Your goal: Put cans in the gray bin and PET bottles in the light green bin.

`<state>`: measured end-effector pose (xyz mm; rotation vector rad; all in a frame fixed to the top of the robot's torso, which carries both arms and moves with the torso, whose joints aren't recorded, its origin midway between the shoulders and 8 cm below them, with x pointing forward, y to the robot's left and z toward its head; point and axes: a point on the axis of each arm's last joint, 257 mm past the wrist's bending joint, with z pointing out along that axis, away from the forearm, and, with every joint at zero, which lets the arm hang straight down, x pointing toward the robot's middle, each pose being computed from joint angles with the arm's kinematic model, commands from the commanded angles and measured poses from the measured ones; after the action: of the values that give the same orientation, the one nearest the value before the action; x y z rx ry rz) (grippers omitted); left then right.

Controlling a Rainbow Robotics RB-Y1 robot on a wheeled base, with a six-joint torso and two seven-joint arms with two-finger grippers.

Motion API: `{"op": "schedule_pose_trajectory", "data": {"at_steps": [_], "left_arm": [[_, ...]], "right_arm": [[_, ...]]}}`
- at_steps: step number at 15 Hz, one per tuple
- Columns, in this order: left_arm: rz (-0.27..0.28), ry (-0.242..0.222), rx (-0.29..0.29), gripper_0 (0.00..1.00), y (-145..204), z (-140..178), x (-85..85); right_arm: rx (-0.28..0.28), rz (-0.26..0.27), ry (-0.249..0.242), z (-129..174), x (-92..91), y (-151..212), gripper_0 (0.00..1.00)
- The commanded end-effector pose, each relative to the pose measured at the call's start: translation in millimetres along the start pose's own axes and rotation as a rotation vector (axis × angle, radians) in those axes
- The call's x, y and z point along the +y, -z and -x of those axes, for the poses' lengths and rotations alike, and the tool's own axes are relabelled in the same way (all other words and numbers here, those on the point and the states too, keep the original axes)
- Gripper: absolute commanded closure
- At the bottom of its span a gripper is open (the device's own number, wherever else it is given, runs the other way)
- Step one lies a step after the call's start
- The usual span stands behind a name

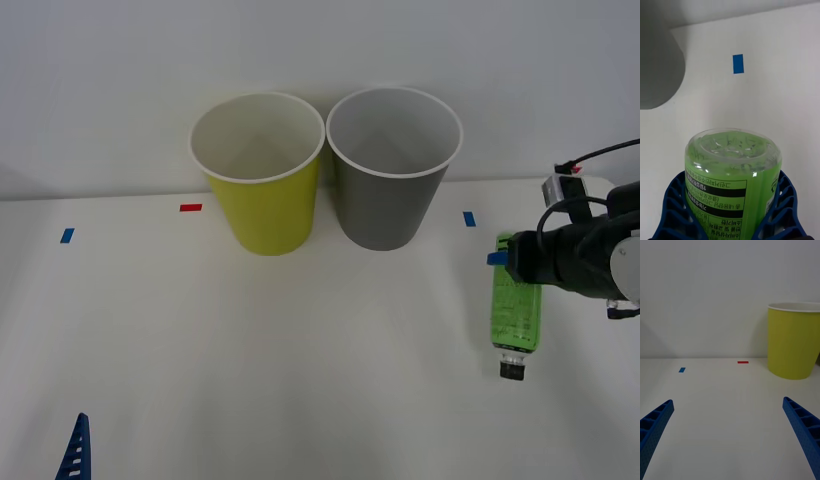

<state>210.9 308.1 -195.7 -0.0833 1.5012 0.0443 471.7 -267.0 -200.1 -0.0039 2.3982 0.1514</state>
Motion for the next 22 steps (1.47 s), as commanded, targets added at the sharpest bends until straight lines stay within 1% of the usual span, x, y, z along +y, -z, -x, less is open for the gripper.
{"op": "schedule_pose_trajectory", "data": {"at_steps": [1, 2, 3, 4, 5, 7, 9, 10, 11, 12, 14, 16, 17, 18, 20, 21, 22], "left_arm": [[0.0, 0.0, 0.0, 0.0, 0, 0, 0.0], [0.0, 0.0, 0.0, 0.0, 0, 0, 0.0], [0.0, 0.0, 0.0, 0.0, 0, 0, 0.0], [0.0, 0.0, 0.0, 0.0, 0, 0, 0.0], [0.0, 0.0, 0.0, 0.0, 0, 0, 0.0], [0.0, 0.0, 0.0, 0.0, 0, 0, 0.0], [0.0, 0.0, 0.0, 0.0, 0, 0, 0.0], [0.0, 0.0, 0.0, 0.0, 0, 0, 0.0], [0.0, 0.0, 0.0, 0.0, 0, 0, 0.0], [0.0, 0.0, 0.0, 0.0, 0, 0, 0.0], [0.0, 0.0, 0.0, 0.0, 0, 0, 0.0], [0.0, 0.0, 0.0, 0.0, 0, 0, 0.0], [0.0, 0.0, 0.0, 0.0, 0, 0, 0.0], [0.0, 0.0, 0.0, 0.0, 0, 0, 0.0], [0.0, 0.0, 0.0, 0.0, 0, 0, 0.0], [0.0, 0.0, 0.0, 0.0, 0, 0, 0.0], [0.0, 0.0, 0.0, 0.0, 0, 0, 0.0]], "right_arm": [[-0.087, 0.004, 0.121, 13, 12.4, 21, 1.0], [-0.109, 0.004, 0.164, 14, 16.1, 26, 1.0], [-0.126, -0.002, 0.2, 16, 15.9, 32, 1.0], [-0.155, -0.014, 0.268, 20, 17.2, 40, 1.0], [-0.172, -0.016, 0.293, 22, 17.1, 44, 1.0], [-0.226, -0.005, 0.32, 34, 21.0, 59, 1.0], [-0.285, -0.002, 0.326, 44, 28.2, 77, 1.0], [-0.305, -0.013, 0.339, 46, 29.2, 85, 1.0], [-0.314, -0.007, 0.341, 46, 32.6, 88, 1.0], [-0.346, 0.008, 0.344, 50, 42.3, 96, 1.0], [-0.405, 0.019, 0.372, 63, 55.0, 113, 1.0], [-0.465, 0.033, 0.382, 75, 71.9, 127, 1.0], [-0.498, 0.05, 0.386, 84, 82.4, 132, 1.0], [-0.532, 0.073, 0.393, 94, 98.5, 137, 1.0], [-0.593, 0.115, 0.382, 116, 128.1, 147, 1.0], [-0.643, 0.158, 0.373, 134, 150.2, 153, 1.0], [-0.671, 0.196, 0.368, 144, 166.1, 157, 1.0]]}}
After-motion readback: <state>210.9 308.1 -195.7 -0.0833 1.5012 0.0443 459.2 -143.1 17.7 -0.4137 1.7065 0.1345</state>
